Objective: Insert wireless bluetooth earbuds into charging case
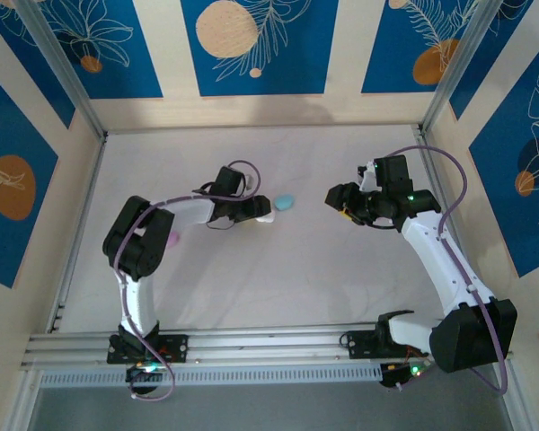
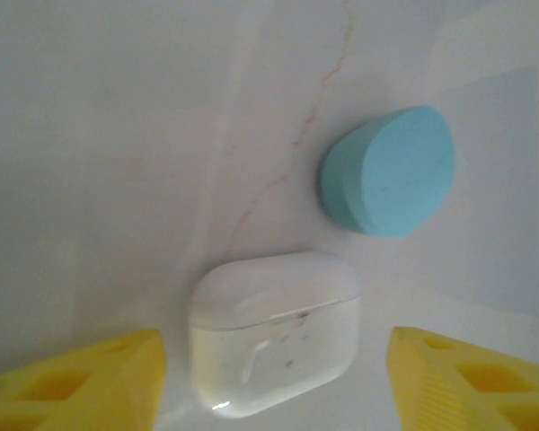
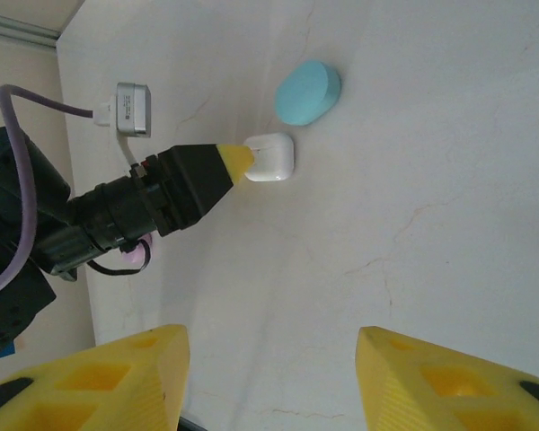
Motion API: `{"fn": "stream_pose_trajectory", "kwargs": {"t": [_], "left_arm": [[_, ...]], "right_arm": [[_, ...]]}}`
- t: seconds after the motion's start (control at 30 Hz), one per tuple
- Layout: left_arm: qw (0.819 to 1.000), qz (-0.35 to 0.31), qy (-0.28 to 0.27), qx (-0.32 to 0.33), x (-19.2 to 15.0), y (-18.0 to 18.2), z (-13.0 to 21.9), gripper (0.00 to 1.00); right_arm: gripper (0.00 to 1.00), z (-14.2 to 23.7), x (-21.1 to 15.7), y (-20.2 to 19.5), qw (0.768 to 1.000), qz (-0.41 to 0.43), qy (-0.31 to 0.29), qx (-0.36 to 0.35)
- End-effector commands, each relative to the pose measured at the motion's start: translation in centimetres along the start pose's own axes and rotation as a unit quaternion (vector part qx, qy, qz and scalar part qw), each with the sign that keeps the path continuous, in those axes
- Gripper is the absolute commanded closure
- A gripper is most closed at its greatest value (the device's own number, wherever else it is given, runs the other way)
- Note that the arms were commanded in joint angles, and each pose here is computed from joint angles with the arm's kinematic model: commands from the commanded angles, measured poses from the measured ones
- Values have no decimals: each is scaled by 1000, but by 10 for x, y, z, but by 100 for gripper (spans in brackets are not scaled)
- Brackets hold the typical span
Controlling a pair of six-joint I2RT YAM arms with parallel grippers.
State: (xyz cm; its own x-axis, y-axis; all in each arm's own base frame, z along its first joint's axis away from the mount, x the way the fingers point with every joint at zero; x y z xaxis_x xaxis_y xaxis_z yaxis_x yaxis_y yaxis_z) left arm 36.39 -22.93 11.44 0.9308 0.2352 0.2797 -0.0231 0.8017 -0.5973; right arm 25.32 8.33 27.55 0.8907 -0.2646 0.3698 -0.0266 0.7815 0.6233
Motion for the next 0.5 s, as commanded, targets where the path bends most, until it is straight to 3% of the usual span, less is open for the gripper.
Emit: {"fn": "stream_pose_trajectory", "kwargs": {"t": [0.0,0.2,0.47], "left_arm": [[995,-41,-15,93,5,6,35,30],[973,-56,-61,215,-1,23,88,27],[926,49,-122,352,-7,90,147,17]], "right_arm": [[48,1,-1,5,1000,3,4,19],[47,-2,1,5,1000,14,10,21],[47,-8,4,4,999,17,21,31]]}}
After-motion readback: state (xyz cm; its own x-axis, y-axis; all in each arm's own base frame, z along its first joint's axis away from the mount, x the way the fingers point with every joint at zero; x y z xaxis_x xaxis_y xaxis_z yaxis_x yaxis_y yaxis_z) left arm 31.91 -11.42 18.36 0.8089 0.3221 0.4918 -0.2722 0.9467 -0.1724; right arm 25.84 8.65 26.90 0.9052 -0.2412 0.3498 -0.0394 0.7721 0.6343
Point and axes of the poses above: each hand's point on the last joint's axis, 136 mm out from that joint toward the fingers, its own z axis back along the fingers, its own y axis along the line the jaws close on, x = y × z, the point moved 9 cm from there along z, back along the fingers, and after that the axes turned 9 degrees about z, right-handed, at the moved point
